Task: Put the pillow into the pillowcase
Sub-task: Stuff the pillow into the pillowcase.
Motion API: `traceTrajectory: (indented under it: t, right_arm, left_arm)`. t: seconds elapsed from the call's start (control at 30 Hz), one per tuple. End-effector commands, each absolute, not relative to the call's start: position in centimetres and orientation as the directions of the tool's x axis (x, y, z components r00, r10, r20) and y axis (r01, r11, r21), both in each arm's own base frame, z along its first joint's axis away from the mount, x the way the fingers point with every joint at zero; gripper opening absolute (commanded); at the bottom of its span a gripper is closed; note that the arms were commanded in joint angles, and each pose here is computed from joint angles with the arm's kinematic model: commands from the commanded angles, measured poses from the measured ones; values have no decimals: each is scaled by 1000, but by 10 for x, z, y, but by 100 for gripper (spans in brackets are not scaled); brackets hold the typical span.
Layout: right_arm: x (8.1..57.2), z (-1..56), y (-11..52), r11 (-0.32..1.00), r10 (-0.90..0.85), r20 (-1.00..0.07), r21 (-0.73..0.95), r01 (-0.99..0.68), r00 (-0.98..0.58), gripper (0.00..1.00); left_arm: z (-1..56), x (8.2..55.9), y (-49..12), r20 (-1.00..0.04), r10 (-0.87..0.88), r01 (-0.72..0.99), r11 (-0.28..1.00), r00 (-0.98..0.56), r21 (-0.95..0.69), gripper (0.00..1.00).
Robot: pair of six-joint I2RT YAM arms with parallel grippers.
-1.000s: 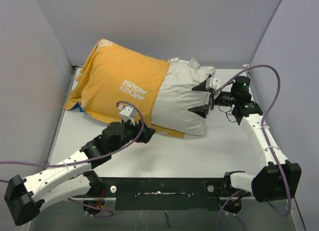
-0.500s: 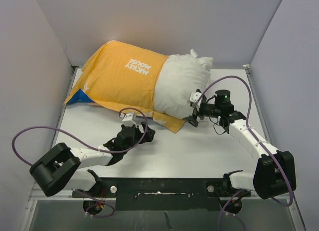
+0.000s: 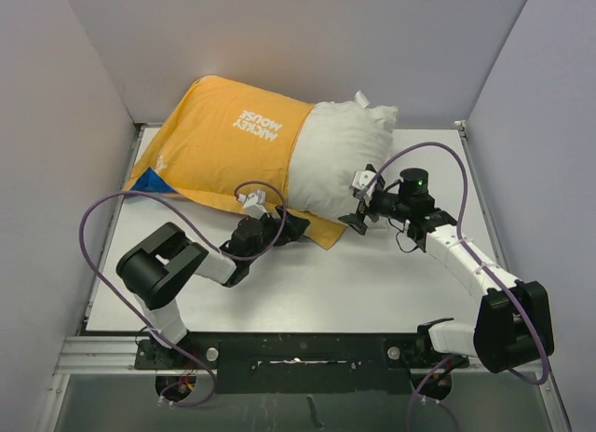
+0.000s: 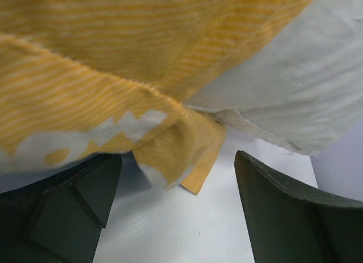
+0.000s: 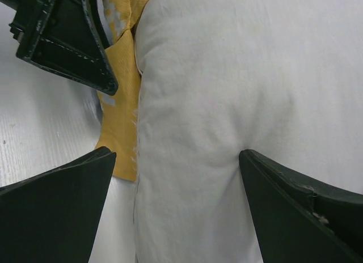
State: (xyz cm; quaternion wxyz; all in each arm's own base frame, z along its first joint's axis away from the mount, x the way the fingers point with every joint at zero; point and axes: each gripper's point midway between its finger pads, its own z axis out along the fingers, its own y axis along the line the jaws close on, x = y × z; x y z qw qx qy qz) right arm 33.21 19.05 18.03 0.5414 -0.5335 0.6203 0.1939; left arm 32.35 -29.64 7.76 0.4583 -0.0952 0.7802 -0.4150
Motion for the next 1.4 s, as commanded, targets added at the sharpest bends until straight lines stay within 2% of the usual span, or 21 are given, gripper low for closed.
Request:
traceTrajectory:
  t: [0.0, 0.03, 0.07, 0.13, 0.17, 0.3, 0.4, 0.43, 0.47, 0.5, 0.57, 0.6, 0.63, 0.73, 0.8, 0.9, 1.0, 1.1, 1.2, 1.27, 1.37]
  right_arm:
    - [342, 217, 193, 360, -442, -859, -433, -826, 258, 98]
    - [345, 220, 193, 358, -452, -850, -451, -818, 271, 98]
    - [349, 225, 193, 360, -464, -839, -472, -805, 284, 98]
    - [361, 232, 190, 373, -500, -810, -521, -768, 306, 98]
    - [367, 234, 189, 370, -517, -793, -546, -752, 321, 98]
    - [395, 225, 189, 300, -590, -711, -633, -714, 382, 98]
    - [413, 199, 203, 270, -621, -713, -584, -766, 325, 100]
    - [416, 184, 212, 266, -620, -731, -537, -801, 284, 95]
    - [417, 178, 223, 267, -608, -751, -500, -824, 259, 85]
    - [415, 173, 238, 263, -591, -771, -463, -847, 237, 69]
    - [414, 174, 268, 293, -558, -811, -392, -872, 177, 19]
    - [410, 179, 286, 305, -538, -830, -353, -885, 145, 3]
    - [406, 193, 303, 320, -509, -852, -319, -892, 122, 0]
    - [393, 244, 348, 387, -374, -926, -203, -900, 48, 0]
    - [388, 260, 368, 429, -293, -954, -67, -901, -68, 0]
    - [378, 212, 376, 457, -260, -928, 125, -880, -267, 0]
    - [359, 136, 364, 468, -311, -864, 224, -855, -396, 0]
    - [327, 92, 351, 403, -376, -823, 269, -875, -426, 0]
    - [292, 89, 341, 241, -425, -829, 284, -928, -364, 0]
    - [279, 108, 328, 121, -430, -856, 259, -958, -285, 12]
    - [290, 157, 294, 50, -381, -911, 154, -987, -161, 41]
  left_arm:
    - [116, 349, -321, -605, -612, 318, 520, -508, -793, 76]
    - [114, 353, -324, -599, -617, 320, 510, -511, -798, 69]
    - [114, 355, -327, -591, -620, 327, 495, -515, -805, 56]
    - [113, 357, -330, -576, -626, 341, 465, -526, -817, 14]
    - [115, 356, -332, -574, -629, 359, 448, -524, -819, 0]
    - [129, 338, -334, -592, -591, 420, 417, -549, -806, 0]
    - [151, 315, -338, -617, -540, 489, 380, -572, -785, 0]
    - [159, 306, -340, -626, -521, 511, 367, -580, -778, 0]
    - [168, 298, -343, -634, -500, 530, 353, -589, -771, 0]
    - [176, 289, -346, -644, -479, 551, 338, -597, -763, 0]
    - [195, 273, -354, -665, -428, 593, 308, -612, -744, 0]
    - [206, 265, -358, -673, -400, 615, 283, -622, -736, 0]
    - [219, 259, -362, -682, -382, 638, 257, -623, -726, 0]
    - [262, 242, -372, -717, -341, 711, 168, -608, -682, 0]
    - [290, 230, -381, -739, -310, 755, 91, -598, -649, 0]
    - [314, 217, -388, -747, -279, 781, -16, -604, -625, 0]
    - [304, 212, -390, -736, -248, 768, -61, -630, -637, 0]
    - [287, 214, -391, -722, -239, 754, -71, -649, -653, 0]
    - [272, 220, -393, -699, -245, 729, -51, -672, -682, 0]
    - [267, 221, -393, -694, -234, 718, -24, -681, -696, 5]
    - [257, 212, -393, -717, -179, 714, 93, -673, -694, 37]
